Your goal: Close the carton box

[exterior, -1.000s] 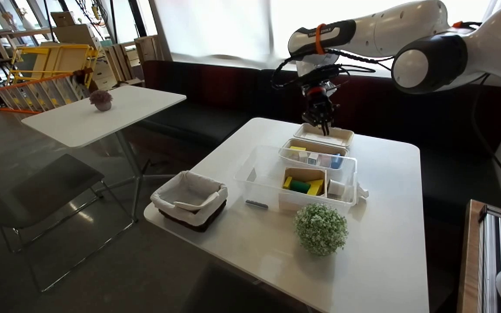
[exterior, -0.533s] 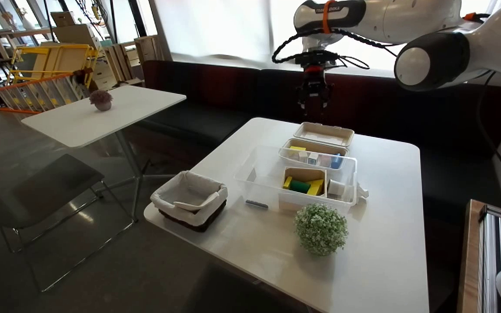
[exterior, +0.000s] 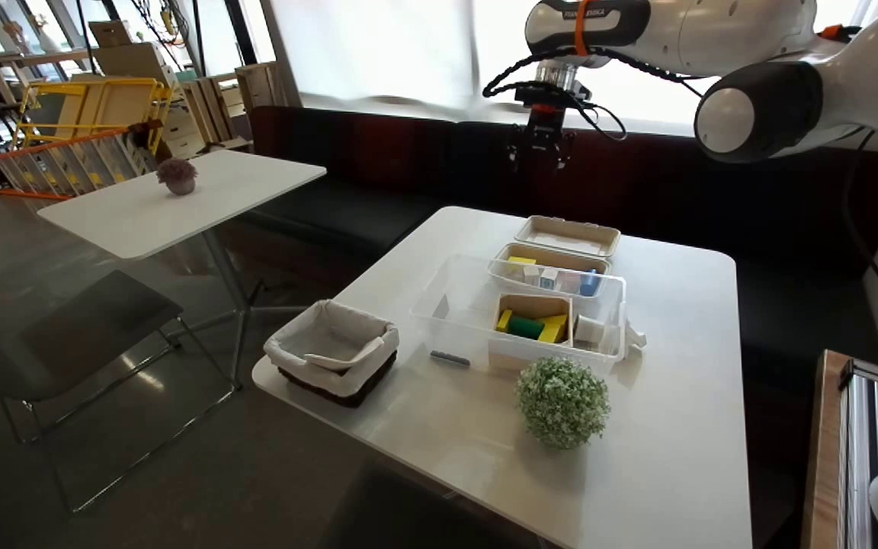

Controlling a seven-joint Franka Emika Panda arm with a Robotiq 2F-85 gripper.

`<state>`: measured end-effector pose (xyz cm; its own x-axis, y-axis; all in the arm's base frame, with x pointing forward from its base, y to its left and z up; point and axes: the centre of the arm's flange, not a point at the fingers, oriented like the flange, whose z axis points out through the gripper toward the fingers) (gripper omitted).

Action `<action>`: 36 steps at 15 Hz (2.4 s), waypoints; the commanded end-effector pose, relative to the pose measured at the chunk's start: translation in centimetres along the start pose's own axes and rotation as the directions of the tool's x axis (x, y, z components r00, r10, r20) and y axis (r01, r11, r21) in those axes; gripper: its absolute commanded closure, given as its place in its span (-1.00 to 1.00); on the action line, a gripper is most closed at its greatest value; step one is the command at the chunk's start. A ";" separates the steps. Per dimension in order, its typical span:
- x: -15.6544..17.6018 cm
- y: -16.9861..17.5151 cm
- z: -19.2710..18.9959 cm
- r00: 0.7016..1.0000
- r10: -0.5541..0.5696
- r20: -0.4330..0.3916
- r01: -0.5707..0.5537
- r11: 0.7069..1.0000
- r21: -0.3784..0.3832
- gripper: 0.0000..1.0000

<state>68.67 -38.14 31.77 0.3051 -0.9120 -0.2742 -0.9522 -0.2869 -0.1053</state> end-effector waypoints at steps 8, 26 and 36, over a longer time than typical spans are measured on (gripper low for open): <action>5.0 -0.7 0.7 0.992 0.087 -0.096 -0.085 0.996 0.024 -1.00; 13.4 2.2 9.2 0.957 0.116 -0.265 -0.124 0.992 -0.016 0.30; 14.2 4.2 10.8 0.963 0.111 -0.246 -0.138 0.986 -0.093 1.00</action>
<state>65.93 -46.15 18.38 0.1802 -0.9832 -0.0297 -0.9836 -0.1799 -0.0128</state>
